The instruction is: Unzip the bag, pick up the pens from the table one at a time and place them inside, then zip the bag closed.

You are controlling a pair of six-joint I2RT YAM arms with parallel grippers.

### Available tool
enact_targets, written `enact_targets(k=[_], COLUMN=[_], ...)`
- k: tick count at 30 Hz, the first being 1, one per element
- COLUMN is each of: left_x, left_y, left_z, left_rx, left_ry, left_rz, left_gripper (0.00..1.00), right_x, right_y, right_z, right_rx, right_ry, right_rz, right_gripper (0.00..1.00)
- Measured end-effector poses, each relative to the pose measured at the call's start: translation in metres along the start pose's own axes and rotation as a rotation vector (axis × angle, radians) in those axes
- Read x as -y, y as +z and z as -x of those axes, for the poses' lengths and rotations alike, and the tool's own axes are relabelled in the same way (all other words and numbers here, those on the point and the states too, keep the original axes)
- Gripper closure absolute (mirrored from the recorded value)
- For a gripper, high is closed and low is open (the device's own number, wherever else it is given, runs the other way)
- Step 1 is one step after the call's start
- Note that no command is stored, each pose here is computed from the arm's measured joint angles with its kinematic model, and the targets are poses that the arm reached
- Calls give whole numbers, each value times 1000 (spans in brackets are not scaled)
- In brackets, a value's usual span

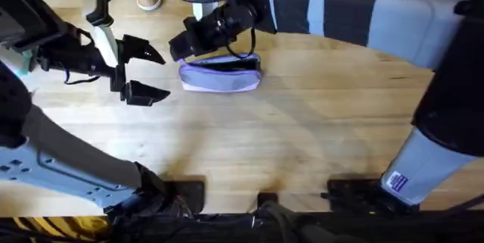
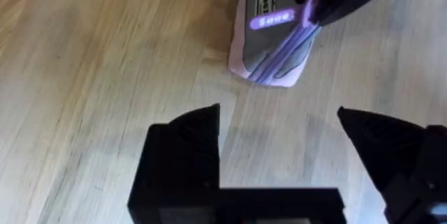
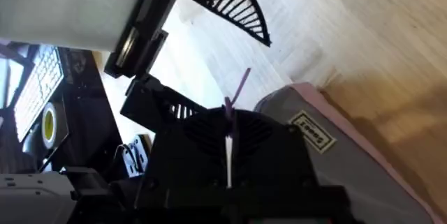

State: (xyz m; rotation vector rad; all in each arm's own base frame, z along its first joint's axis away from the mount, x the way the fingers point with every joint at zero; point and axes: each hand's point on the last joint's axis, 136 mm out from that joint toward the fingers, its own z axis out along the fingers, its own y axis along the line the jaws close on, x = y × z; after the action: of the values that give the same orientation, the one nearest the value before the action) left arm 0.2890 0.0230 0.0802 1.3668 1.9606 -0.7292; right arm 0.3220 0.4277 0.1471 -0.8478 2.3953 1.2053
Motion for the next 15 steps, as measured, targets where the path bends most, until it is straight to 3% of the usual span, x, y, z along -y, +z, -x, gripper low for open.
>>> enact_targets(k=[9,15], left_x=[-6,-4], left_y=[-1,5], left_z=[22,34], left_rx=[126,156], left_ry=[-3,15], left_rz=[38,18], left_gripper=[7,7], right_x=[0,6], right_y=[-3,-5], right_z=[7,8], right_rx=[18,19], right_ry=[-18,-11], right_rz=[-22,-60], right_gripper=[968,968])
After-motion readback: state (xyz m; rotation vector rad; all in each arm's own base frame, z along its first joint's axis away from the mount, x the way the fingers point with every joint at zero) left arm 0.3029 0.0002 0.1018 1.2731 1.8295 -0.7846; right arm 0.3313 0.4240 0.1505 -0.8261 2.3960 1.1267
